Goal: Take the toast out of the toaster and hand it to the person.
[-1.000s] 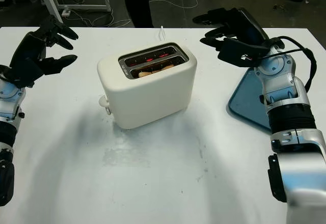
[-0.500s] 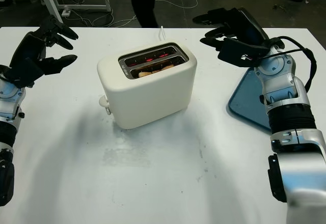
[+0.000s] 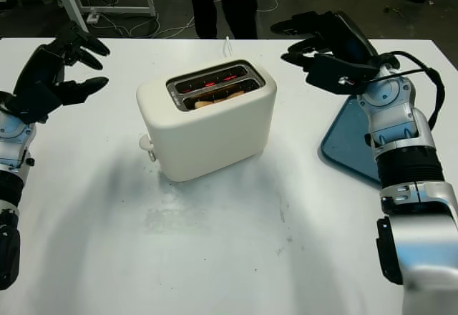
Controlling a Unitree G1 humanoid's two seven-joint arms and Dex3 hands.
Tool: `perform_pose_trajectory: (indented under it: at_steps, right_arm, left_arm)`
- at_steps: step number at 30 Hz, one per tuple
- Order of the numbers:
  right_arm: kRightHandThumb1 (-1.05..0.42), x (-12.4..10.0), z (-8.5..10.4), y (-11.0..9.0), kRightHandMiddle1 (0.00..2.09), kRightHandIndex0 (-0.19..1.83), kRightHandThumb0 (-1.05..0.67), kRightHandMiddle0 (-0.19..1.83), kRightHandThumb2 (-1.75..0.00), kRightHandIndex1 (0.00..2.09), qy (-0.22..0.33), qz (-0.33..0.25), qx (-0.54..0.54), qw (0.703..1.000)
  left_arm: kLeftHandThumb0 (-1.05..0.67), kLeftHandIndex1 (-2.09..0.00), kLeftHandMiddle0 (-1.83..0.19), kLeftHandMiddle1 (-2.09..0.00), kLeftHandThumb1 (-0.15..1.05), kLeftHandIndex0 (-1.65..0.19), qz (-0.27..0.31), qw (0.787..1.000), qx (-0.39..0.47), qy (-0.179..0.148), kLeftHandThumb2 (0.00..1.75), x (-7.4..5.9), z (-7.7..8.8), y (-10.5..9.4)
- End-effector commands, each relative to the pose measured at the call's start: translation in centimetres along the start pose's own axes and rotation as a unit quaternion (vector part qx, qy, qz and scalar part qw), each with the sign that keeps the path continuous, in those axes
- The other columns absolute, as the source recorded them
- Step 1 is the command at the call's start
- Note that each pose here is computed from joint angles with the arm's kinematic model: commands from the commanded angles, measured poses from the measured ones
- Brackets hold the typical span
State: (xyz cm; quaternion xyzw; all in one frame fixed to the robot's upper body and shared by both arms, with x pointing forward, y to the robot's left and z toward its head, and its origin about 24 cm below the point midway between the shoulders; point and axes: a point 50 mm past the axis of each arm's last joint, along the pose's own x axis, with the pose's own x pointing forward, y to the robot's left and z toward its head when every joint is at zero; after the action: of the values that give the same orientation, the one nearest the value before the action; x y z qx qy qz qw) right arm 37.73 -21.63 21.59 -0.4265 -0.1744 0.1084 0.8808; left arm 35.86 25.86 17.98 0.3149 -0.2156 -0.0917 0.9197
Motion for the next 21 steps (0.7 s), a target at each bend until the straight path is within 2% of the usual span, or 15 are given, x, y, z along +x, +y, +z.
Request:
perform_pose_trajectory:
  at_steps: [1,21]
  right_arm:
    - [-0.92,-0.21,-0.14,-0.01,0.00,0.93,-0.36,0.75,-0.24,0.00,-0.005,0.001,0.001,1.000]
    - [-0.92,-0.11,-0.06,-0.09,0.00,0.95,-0.36,0.75,-0.23,0.02,-0.005,0.001,0.000,1.000]
  left_arm:
    - [-1.05,-1.51,-0.05,-1.65,0.92,-0.09,0.006,1.000,-0.009,-0.008,0.27,0.32,0.34,0.24]
    - [-1.05,-1.48,-0.05,-1.63,0.92,-0.10,0.004,1.000,-0.018,-0.009,0.26,0.40,0.33,0.22]
